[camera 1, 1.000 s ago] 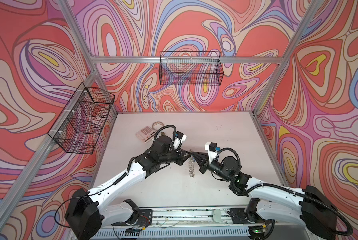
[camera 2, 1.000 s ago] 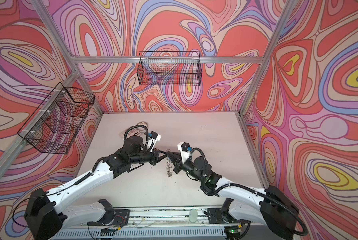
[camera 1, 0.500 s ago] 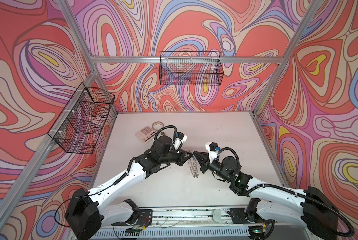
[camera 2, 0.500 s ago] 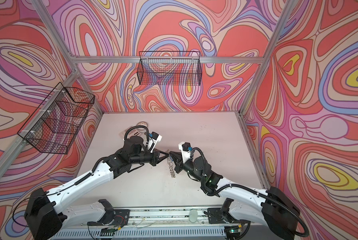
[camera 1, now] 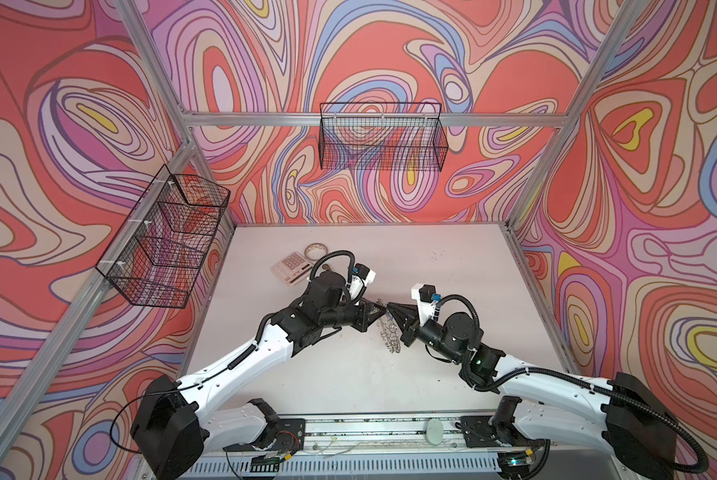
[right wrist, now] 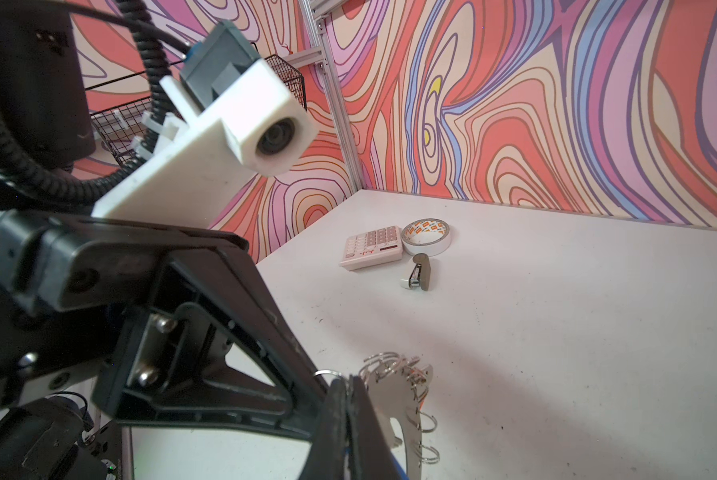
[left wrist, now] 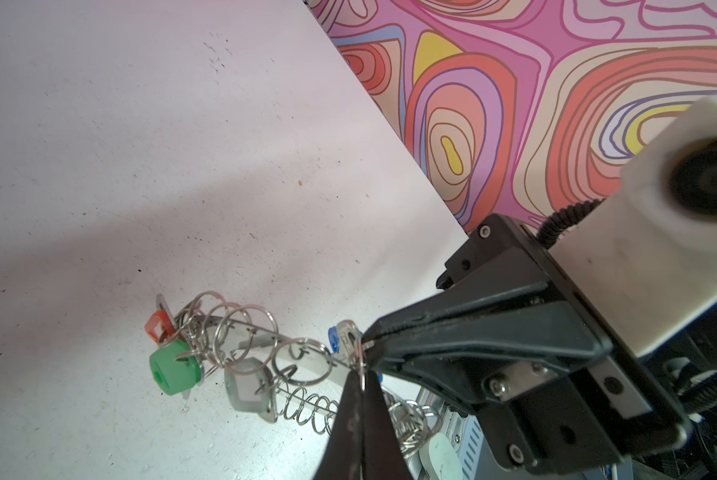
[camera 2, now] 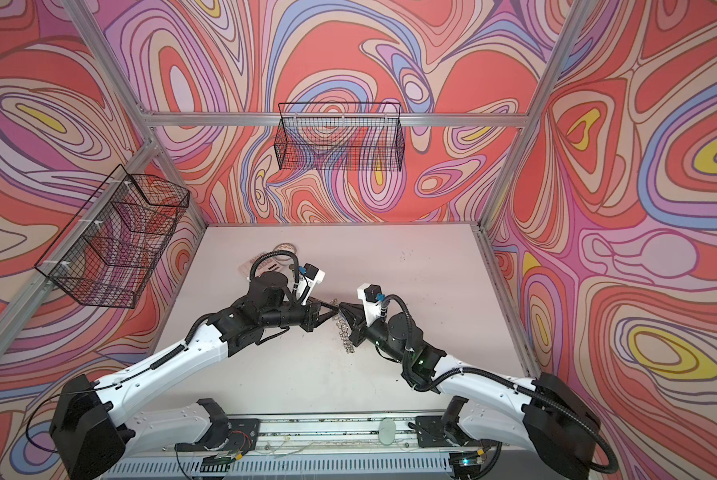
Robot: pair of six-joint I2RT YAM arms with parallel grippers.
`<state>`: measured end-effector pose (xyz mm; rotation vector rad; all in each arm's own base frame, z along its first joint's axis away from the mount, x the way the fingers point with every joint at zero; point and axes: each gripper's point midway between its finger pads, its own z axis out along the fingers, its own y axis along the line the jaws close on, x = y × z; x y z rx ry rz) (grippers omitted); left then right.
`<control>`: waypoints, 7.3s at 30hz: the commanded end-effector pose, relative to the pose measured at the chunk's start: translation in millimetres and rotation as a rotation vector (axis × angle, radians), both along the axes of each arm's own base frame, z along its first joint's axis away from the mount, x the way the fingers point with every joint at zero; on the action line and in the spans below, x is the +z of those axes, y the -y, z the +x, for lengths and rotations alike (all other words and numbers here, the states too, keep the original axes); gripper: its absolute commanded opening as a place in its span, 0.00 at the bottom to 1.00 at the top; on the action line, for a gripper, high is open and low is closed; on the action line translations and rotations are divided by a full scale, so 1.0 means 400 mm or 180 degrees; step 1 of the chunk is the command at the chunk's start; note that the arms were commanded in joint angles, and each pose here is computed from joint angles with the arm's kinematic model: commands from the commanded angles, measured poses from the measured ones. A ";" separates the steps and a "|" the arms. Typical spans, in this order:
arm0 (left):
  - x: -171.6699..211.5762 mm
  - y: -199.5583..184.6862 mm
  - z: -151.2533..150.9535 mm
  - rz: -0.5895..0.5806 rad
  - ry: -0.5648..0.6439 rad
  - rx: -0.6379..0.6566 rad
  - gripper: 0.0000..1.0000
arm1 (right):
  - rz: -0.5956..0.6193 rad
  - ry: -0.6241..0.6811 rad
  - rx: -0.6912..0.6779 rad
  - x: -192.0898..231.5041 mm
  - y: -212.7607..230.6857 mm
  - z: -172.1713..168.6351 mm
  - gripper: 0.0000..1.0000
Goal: Put the keys on the keyring
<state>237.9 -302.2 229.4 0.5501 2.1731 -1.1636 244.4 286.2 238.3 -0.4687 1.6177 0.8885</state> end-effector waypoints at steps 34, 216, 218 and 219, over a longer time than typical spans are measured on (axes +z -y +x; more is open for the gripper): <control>0.043 0.022 -0.006 -0.0100 0.0113 -0.0083 0.00 | -0.0055 -0.0163 -0.0488 -0.026 0.038 0.038 0.00; -0.017 0.074 0.101 0.1557 0.4042 -0.0888 0.00 | 0.0043 -0.0950 -0.0740 -0.176 0.209 0.111 0.00; -0.012 0.072 0.105 0.1487 0.3896 -0.0778 0.00 | 0.0052 -0.0959 -0.0744 -0.178 0.210 0.110 0.00; -0.009 0.070 0.110 0.1478 0.3834 -0.0717 0.00 | 0.0048 -0.0962 -0.0735 -0.180 0.209 0.109 0.00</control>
